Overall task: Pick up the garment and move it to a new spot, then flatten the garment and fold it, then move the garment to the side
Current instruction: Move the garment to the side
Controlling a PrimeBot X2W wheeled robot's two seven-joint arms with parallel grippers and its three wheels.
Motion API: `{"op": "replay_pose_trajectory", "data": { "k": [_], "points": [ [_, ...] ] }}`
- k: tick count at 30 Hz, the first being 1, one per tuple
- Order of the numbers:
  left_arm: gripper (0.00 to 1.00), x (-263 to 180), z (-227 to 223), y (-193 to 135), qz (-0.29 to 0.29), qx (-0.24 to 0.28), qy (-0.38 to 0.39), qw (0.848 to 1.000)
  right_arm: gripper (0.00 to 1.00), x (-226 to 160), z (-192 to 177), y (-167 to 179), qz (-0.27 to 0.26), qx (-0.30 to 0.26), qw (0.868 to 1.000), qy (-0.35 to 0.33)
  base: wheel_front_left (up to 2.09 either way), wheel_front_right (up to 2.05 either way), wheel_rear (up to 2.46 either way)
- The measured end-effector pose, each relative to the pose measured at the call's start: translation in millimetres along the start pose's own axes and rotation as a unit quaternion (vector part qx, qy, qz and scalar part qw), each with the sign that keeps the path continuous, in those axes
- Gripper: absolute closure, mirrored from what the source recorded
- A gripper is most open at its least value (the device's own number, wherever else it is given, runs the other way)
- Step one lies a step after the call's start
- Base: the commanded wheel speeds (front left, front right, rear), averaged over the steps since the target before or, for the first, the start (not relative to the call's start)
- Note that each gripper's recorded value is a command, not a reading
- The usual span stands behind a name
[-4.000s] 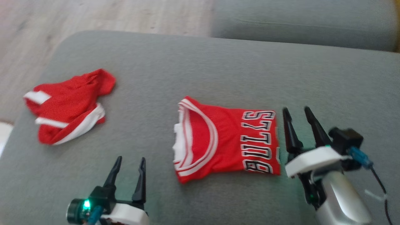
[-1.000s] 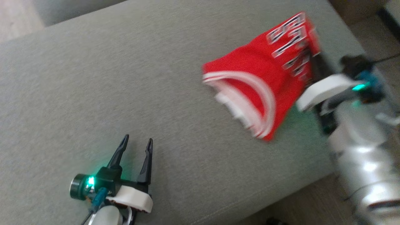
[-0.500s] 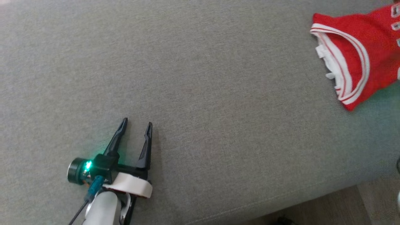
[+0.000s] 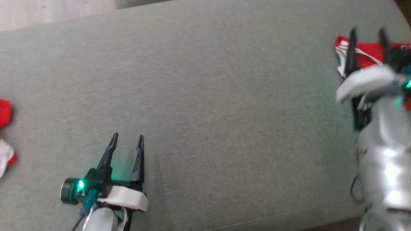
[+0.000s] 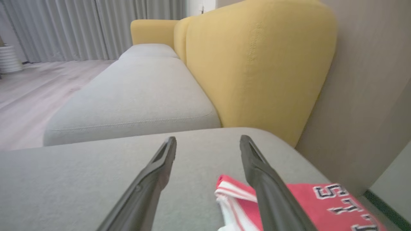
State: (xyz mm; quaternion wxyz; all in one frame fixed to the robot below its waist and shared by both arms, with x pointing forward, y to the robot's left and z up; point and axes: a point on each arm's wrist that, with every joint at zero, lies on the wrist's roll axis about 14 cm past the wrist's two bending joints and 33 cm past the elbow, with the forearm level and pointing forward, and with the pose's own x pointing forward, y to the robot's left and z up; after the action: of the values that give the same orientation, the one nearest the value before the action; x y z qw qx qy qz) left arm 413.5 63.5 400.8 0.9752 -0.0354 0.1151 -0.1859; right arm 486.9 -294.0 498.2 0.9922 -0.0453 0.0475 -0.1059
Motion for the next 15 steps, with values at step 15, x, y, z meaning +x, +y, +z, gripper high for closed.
{"op": "replay_pose_trajectory", "data": {
  "k": [15],
  "points": [
    [0.00, -77.6, 10.5, 73.5, 0.156, -0.010, -0.020, 0.988, 0.00, -64.5, -44.4, 129.7, 0.162, 0.105, 0.981, 0.034, 0.00, 0.00, 0.00]
  ]
}}
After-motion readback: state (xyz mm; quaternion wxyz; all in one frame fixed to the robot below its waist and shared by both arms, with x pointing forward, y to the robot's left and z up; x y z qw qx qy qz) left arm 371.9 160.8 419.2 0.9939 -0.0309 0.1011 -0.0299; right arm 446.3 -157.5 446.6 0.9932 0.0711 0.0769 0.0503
